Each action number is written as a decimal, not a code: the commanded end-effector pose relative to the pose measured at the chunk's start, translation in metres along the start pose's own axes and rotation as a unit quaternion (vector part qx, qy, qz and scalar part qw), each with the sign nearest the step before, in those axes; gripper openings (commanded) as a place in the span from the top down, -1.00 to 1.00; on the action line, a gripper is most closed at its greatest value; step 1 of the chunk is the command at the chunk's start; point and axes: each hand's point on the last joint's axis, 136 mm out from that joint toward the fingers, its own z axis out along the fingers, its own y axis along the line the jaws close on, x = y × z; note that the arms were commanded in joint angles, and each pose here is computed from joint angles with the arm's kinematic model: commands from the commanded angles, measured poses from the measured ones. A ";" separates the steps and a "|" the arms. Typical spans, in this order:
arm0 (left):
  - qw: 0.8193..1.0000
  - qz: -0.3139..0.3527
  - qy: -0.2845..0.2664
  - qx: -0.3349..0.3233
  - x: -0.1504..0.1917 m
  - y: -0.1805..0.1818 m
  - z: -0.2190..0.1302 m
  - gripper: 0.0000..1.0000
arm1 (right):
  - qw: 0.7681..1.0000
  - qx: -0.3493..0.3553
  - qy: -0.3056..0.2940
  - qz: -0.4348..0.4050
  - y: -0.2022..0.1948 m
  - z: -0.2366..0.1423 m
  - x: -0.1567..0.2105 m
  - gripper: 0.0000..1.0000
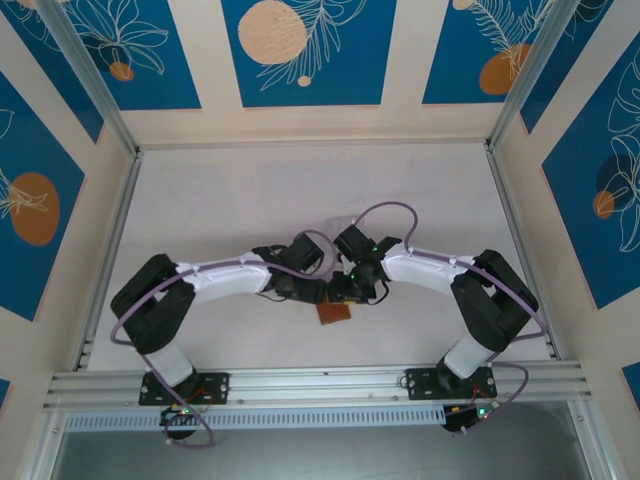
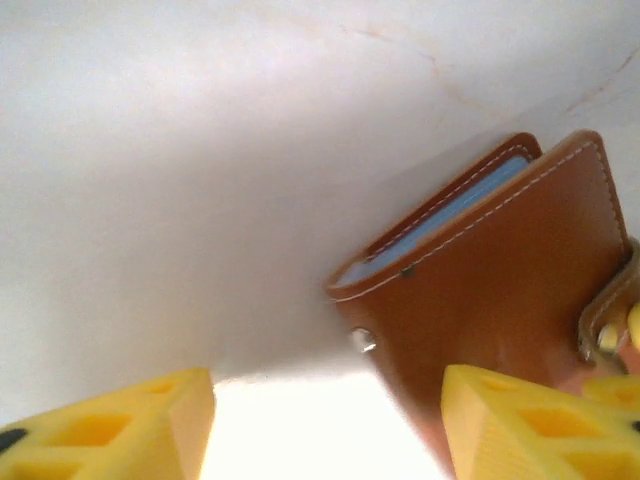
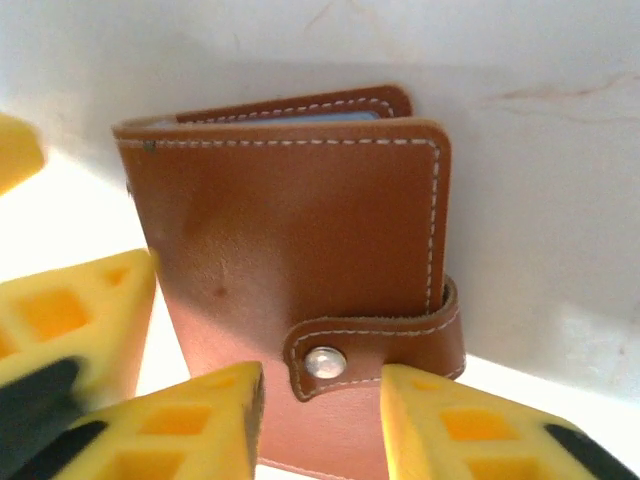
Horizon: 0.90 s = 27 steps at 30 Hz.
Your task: Put the credit cards into the card holder
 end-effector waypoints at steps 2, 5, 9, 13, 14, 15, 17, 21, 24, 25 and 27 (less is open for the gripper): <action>0.994 -0.012 -0.112 0.008 -0.043 0.018 -0.078 -0.74 | 0.995 -0.017 -0.093 -0.030 0.025 -0.047 -0.034 -0.45; 0.977 -0.045 -0.209 -0.009 -0.055 0.055 -0.125 -1.00 | 0.981 0.010 -0.193 -0.023 0.012 -0.086 -0.059 -0.99; 0.926 -0.083 -0.334 -0.156 -0.059 0.130 -0.179 -0.99 | 0.935 0.090 -0.342 -0.014 -0.030 -0.144 -0.089 -0.99; 0.839 -0.092 -0.430 -0.320 -0.053 0.191 -0.211 -0.99 | 0.856 0.240 -0.452 0.073 -0.115 -0.196 -0.100 -0.99; 0.820 -0.089 -0.445 -0.349 -0.052 0.202 -0.213 -0.99 | 0.838 0.255 -0.476 0.073 -0.128 -0.204 -0.103 -0.99; 0.804 -0.081 -0.457 -0.372 -0.052 0.212 -0.212 -0.99 | 0.826 0.255 -0.499 0.056 -0.137 -0.207 -0.107 -0.99; 0.784 -0.073 -0.472 -0.396 -0.053 0.230 -0.204 -0.99 | 0.798 0.237 -0.554 -0.006 -0.142 -0.207 -0.115 -0.98; 0.778 -0.072 -0.469 -0.412 -0.062 0.270 -0.175 -0.99 | 0.773 0.227 -0.592 -0.035 -0.169 -0.196 -0.113 -0.99; 0.774 -0.074 -0.484 -0.403 -0.075 0.289 -0.153 -0.99 | 0.772 0.221 -0.596 -0.010 -0.201 -0.184 -0.116 -0.99; 0.771 -0.060 -0.491 -0.401 -0.080 0.287 -0.151 -0.99 | 0.771 0.221 -0.598 0.000 -0.209 -0.182 -0.118 -0.99; 0.782 -0.058 -0.490 -0.381 -0.086 0.294 -0.138 -0.99 | 0.771 0.203 -0.603 0.006 -0.215 -0.184 -0.129 -0.99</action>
